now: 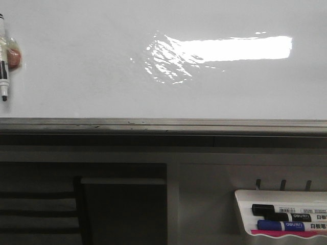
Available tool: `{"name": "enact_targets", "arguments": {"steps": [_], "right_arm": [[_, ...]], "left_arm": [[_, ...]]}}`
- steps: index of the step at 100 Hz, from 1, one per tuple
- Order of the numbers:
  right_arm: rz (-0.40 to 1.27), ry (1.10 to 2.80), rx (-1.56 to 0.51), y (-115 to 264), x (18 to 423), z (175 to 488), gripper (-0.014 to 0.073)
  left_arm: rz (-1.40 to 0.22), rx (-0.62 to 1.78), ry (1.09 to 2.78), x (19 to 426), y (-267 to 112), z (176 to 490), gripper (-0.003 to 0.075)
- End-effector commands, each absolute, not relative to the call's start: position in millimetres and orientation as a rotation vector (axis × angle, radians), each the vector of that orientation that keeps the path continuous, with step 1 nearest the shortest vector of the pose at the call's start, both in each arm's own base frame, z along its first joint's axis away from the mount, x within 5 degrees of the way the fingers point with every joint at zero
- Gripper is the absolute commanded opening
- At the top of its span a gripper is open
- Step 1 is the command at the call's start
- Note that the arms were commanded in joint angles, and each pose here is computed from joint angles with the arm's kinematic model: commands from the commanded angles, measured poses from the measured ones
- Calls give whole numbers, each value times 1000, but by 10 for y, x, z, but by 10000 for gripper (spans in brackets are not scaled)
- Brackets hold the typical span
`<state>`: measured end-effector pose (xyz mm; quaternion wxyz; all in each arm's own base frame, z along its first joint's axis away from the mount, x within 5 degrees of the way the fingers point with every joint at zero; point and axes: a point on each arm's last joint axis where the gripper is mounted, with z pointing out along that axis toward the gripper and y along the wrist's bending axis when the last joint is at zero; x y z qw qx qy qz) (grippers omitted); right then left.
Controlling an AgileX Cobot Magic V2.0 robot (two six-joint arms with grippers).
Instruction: Write number 7 on whiteboard
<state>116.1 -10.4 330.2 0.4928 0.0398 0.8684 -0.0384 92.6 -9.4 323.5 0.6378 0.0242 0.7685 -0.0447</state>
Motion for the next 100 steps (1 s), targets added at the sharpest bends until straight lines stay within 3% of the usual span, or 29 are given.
{"name": "enact_targets", "arguments": {"steps": [1, 25, 34, 43, 52, 61, 100], "right_arm": [[-107, 2017, 67, -103, 1199, 3459, -71], [-108, 2004, 64, -103, 1204, 3470, -65], [-125, 1982, 53, -109, 1212, 3489, 27], [-131, 1953, 44, -109, 1222, 3514, 212], [-129, 1929, 41, -106, 1231, 3534, 377], [-128, 1927, 40, -106, 1231, 3536, 444], [-129, 1936, 42, -107, 1228, 3528, 439]], "left_arm": [[-116, 45, 1661, 952, -98, 3398, -20], [-105, 49, 1663, 952, -94, 3396, 6], [-89, 59, 1664, 953, -90, 3395, 158], [-86, 61, 1678, 951, -89, 3382, 408], [-88, 60, 1686, 951, -90, 3375, 545], [-88, 60, 1686, 951, -90, 3375, 552], [-96, 55, 1677, 951, -92, 3383, 543]]}}
